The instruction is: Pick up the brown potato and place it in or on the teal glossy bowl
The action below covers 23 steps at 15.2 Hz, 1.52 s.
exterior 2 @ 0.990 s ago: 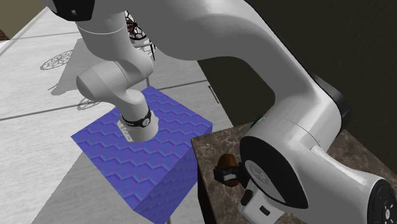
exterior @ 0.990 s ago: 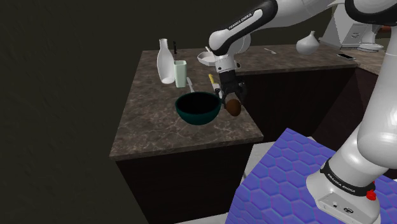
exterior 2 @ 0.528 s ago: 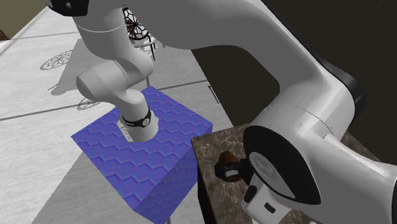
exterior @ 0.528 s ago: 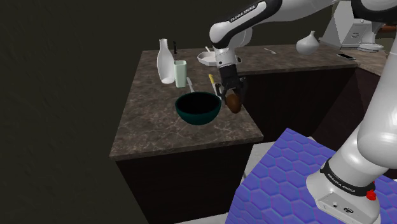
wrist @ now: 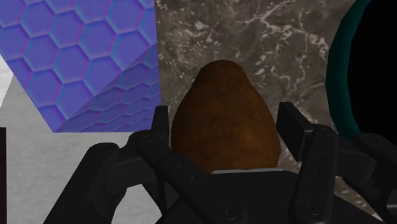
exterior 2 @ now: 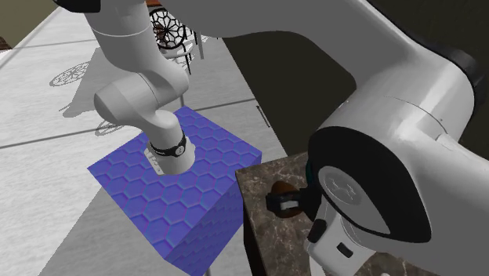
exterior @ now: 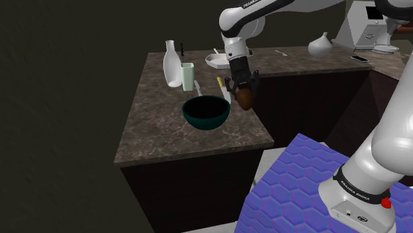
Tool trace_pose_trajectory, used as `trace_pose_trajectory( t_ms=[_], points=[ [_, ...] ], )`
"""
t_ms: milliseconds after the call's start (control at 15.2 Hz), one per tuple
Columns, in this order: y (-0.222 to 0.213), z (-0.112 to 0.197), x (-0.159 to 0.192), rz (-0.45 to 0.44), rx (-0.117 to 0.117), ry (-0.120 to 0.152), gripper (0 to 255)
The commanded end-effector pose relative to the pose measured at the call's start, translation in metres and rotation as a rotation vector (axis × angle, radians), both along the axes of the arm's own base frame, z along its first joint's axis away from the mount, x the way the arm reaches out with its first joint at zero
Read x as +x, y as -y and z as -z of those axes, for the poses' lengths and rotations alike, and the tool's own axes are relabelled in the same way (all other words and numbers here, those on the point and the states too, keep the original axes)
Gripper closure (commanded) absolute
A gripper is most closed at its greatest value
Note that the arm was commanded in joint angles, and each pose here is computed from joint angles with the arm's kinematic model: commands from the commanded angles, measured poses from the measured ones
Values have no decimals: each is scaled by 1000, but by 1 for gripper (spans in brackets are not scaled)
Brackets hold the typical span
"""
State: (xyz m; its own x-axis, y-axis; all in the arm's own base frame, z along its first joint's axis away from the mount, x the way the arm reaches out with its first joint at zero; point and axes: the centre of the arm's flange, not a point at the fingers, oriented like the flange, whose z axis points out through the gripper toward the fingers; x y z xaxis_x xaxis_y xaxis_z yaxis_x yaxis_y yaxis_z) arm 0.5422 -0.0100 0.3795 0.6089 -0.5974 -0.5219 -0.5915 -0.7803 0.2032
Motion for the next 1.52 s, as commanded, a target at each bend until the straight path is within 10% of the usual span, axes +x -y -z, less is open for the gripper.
trace_pose_trajectory(
  t_ms=[0, 1452],
  points=[
    [-1, -10, -1, 0, 0, 0, 255],
    [-48, -107, 23, 0, 0, 0, 255]
  ],
)
